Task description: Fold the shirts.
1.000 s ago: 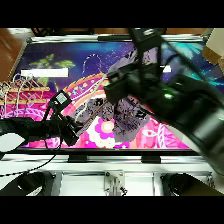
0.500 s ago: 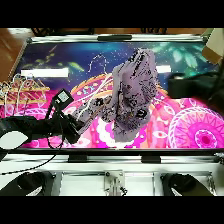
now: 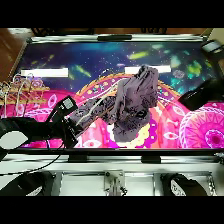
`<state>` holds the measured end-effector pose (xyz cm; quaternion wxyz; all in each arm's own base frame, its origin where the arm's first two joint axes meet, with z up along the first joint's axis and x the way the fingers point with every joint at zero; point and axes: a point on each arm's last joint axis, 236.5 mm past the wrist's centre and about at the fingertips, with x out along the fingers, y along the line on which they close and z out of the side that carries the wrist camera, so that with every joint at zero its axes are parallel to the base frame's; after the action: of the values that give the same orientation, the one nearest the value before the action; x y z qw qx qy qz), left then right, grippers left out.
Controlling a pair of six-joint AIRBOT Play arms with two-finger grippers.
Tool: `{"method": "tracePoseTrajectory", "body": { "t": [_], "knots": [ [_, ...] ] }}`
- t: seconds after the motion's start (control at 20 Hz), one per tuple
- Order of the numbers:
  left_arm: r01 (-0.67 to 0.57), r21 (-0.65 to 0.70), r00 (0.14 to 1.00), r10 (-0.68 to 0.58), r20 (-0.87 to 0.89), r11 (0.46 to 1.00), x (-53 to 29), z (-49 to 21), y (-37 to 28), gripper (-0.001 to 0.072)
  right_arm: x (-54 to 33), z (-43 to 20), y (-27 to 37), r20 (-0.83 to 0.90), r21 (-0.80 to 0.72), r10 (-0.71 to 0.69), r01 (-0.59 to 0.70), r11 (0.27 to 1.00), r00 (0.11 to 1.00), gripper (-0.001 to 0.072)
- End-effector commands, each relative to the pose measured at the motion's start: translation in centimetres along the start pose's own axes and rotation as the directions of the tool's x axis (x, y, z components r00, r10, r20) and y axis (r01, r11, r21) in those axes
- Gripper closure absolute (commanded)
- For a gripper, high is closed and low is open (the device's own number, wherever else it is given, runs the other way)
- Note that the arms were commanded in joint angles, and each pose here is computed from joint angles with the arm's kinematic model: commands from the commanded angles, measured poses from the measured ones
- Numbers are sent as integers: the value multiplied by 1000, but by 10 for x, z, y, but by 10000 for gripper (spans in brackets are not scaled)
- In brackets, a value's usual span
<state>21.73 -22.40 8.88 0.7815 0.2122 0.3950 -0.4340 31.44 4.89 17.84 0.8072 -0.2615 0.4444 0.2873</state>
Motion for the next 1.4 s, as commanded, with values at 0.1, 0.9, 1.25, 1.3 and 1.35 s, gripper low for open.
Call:
{"method": "tracePoseTrajectory", "body": {
  "t": [0.1,0.9,1.25,1.3,1.35],
  "knots": [
    [26,46,998,-24,-51,999,0,-12,-6,648,36,13,14,-84,-570,23,-67,819,996,84],
    [75,82,987,-62,-147,994,11,-34,-11,647,68,71,34,104,-621,149,-53,782,983,85],
    [75,81,989,-63,-137,994,9,-32,-12,647,109,66,59,-9,-671,224,-172,721,975,84],
    [70,82,990,-59,-125,994,9,-29,-11,647,113,66,62,-12,-665,244,-190,722,970,84],
    [62,84,992,-53,-112,995,9,-27,-10,648,116,66,65,-15,-660,261,-206,722,965,85]
  ]
}}
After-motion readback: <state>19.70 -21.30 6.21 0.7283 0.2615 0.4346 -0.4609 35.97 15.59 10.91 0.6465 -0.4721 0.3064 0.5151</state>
